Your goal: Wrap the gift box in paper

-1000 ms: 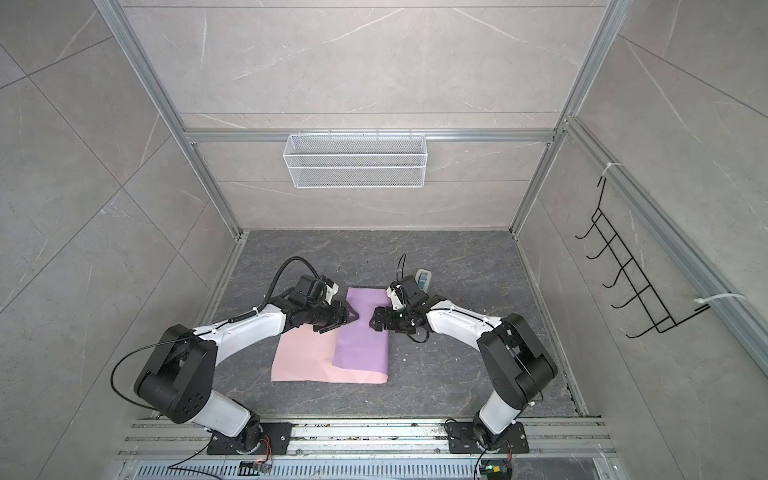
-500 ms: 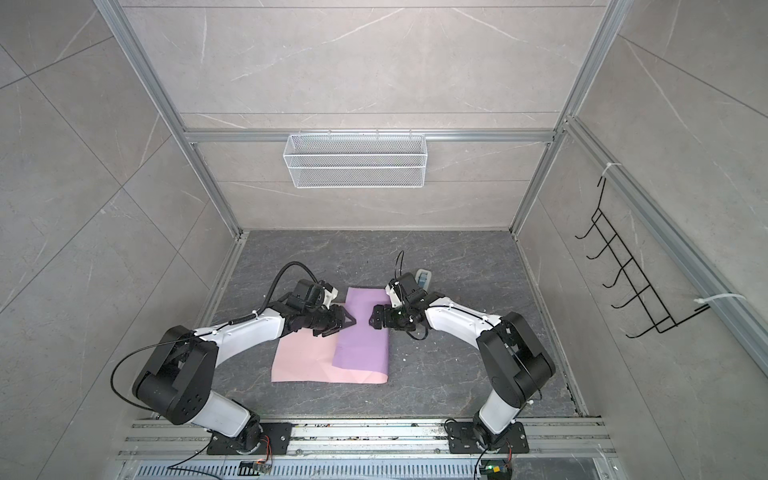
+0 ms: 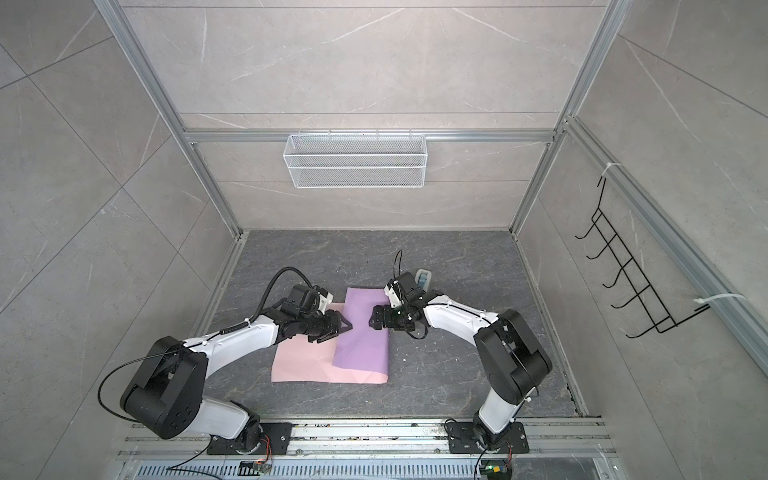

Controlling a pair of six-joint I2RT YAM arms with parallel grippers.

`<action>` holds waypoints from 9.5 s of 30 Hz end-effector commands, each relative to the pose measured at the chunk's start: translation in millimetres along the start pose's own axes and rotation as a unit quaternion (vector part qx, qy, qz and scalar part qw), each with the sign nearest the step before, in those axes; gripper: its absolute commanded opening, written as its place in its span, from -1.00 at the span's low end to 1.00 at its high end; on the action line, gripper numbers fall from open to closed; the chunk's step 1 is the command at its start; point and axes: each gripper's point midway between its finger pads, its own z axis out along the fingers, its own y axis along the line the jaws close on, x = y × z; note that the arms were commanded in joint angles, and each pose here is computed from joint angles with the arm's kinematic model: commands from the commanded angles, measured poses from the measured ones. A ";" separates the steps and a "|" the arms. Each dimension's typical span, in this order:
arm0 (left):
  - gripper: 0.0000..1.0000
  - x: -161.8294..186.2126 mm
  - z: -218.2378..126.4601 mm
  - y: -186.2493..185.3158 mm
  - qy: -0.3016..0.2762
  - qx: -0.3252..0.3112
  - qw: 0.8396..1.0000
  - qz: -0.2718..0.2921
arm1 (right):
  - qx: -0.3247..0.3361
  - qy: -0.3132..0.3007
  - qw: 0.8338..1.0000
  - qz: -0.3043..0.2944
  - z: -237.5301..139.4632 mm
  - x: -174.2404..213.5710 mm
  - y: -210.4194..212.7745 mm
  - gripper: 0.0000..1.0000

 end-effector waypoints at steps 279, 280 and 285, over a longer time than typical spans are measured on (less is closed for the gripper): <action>0.94 33.2 -80.5 147.8 -0.121 -0.150 0.960 -0.203 | 0.045 0.053 0.989 0.131 7.3 54.5 -88.6 0.72; 0.94 31.5 -79.0 143.0 -0.120 -0.136 0.963 -0.199 | 0.045 0.053 0.989 0.131 7.0 54.7 -88.6 0.72; 0.82 29.0 -62.0 116.4 -0.079 -0.050 0.975 -0.200 | 0.043 0.054 0.989 0.132 7.9 54.3 -87.9 0.72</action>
